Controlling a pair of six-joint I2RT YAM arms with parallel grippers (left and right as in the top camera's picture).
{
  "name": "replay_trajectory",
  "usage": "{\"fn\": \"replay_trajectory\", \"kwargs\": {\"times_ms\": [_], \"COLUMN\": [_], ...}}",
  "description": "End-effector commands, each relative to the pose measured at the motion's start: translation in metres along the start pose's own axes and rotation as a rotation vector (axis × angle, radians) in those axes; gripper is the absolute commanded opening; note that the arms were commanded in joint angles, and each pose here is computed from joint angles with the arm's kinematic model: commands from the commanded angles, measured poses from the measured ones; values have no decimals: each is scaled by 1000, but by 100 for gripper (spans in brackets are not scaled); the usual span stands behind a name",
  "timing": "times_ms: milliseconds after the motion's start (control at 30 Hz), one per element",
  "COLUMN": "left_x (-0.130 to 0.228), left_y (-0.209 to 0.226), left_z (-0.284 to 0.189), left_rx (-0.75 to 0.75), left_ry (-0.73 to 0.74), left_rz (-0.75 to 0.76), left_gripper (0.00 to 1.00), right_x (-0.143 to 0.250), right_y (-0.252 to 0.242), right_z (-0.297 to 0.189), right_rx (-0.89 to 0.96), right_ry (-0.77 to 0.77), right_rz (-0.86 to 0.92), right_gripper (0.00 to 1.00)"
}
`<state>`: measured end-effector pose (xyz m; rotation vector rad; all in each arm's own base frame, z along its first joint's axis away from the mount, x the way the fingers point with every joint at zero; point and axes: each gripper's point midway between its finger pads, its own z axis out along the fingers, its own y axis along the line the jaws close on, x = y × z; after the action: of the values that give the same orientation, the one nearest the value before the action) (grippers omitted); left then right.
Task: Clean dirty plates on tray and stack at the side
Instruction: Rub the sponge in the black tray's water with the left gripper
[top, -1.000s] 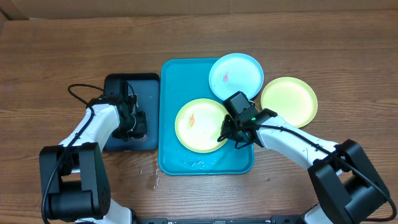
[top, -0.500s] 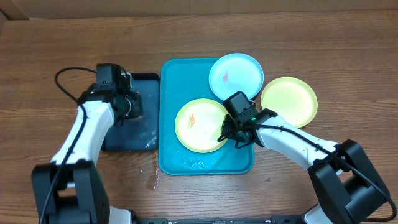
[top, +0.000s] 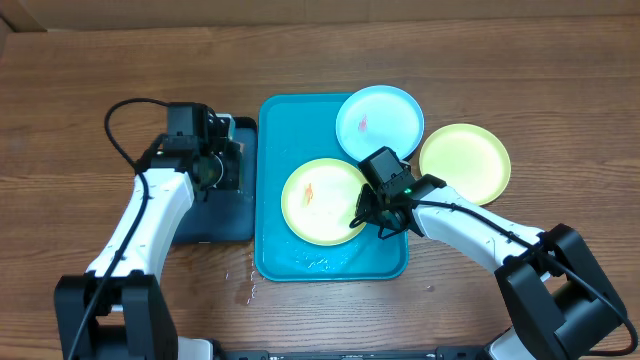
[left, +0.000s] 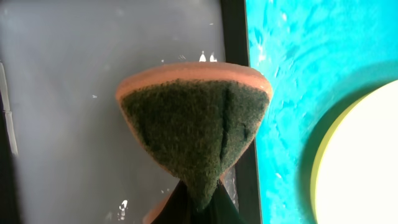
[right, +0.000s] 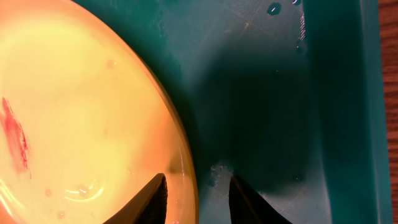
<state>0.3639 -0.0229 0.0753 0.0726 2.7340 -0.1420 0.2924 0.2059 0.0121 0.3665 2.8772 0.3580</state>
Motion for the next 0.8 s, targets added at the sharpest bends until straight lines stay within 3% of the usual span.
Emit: {"fn": "replay_trajectory", "kwargs": {"times_ms": [0,433,767], "left_x": [13,45,-3], "left_y": [-2,3,18], "left_z": [18,65,9], "left_rx": [17,22,-59], "left_ry": [53,205,27], "left_rz": [35,5,-135], "left_gripper": [4,4,4], "right_x": [-8,-8,-8], "right_y": [0,1,1], "right_z": [-1,-1,-1], "right_rx": [5,4,3], "right_ry": [-23,-23,-23], "right_rz": [7,6,7], "right_gripper": [35,35,36]}}
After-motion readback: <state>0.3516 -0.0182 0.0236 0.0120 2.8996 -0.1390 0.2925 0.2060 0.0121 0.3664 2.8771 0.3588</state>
